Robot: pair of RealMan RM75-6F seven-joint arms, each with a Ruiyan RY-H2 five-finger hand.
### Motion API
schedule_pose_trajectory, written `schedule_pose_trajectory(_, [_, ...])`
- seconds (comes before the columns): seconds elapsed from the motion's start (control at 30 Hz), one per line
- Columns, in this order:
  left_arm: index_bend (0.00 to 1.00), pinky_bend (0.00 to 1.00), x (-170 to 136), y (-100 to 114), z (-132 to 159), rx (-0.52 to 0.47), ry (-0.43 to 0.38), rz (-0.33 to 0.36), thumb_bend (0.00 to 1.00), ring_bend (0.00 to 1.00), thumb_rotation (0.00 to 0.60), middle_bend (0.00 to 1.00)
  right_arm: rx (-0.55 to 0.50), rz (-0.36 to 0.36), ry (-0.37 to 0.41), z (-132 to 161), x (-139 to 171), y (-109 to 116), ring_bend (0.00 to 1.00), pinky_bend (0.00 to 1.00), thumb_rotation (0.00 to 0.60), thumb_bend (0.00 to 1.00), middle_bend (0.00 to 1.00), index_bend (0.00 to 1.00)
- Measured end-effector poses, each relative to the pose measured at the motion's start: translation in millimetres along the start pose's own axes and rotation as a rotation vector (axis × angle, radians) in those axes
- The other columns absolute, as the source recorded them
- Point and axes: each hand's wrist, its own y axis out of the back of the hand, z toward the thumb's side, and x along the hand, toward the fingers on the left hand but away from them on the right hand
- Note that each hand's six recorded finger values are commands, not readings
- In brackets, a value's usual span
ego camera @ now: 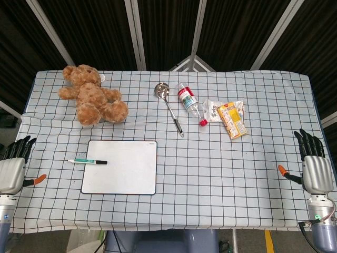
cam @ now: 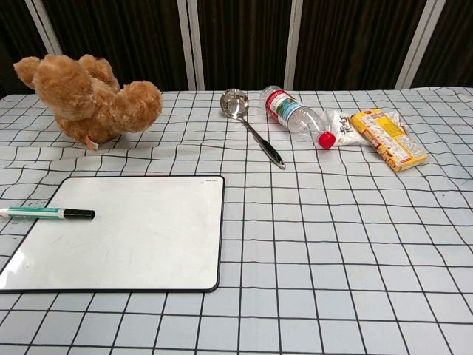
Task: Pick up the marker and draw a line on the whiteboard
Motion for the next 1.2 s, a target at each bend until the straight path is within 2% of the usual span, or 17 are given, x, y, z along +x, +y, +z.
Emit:
schedule_pose_trajectory(0.37, [0.0,0.0,2,-3,4,0.001,-0.011,-0.013,0.0,0.0,0.6,0.0,-0.001,-0.011,-0.013,-5,4,4,0.0,0.0,0.6,0.21,0.0,0.0])
schedule_pose_trajectory(0.53, [0.0,0.0,7,-9,6,0.007,-0.015,-0.049,0.0,0.0,0.6,0.0,-0.002,-0.013,-0.02,-7,5,6,0.0,0.0,0.6,0.21,0.0,0.0])
schedule_pose_trajectory(0.6, [0.04,0.0,10,-12,8,0.012,-0.02,-0.07,0.02,0.0,0.6,0.0,-0.005,-0.013,-0.023,-8,5,6,0.0,0.0,0.6,0.21,0.0,0.0])
schedule_pose_trajectory(0.67, [0.17,0.0,17,-14,14,0.026,-0.038,-0.093,0.07,0.0,0.6,0.0,-0.005,-0.015,-0.022,-8,5,6,0.0,0.0,0.6,0.21,0.0,0.0])
schedule_pose_trajectory(0.77, [0.3,0.0,30,-17,27,0.063,-0.075,-0.118,0.12,0.0,0.6,0.03,-0.004,-0.014,-0.018,-7,5,6,0.0,0.0,0.6,0.21,0.0,0.0])
schedule_pose_trajectory(1.03, [0.48,0.03,58,-40,72,0.11,-0.169,-0.187,0.21,0.0,0.6,0.08,-0.007,-0.015,-0.019,-8,5,6,0.0,0.0,0.6,0.21,0.0,0.0])
schedule_pose_trajectory(1.2, [0.51,0.03,69,-57,90,0.131,-0.194,-0.22,0.23,0.0,0.6,0.08,-0.009,-0.015,-0.017,-8,5,7,0.0,0.0,0.6,0.21,0.0,0.0])
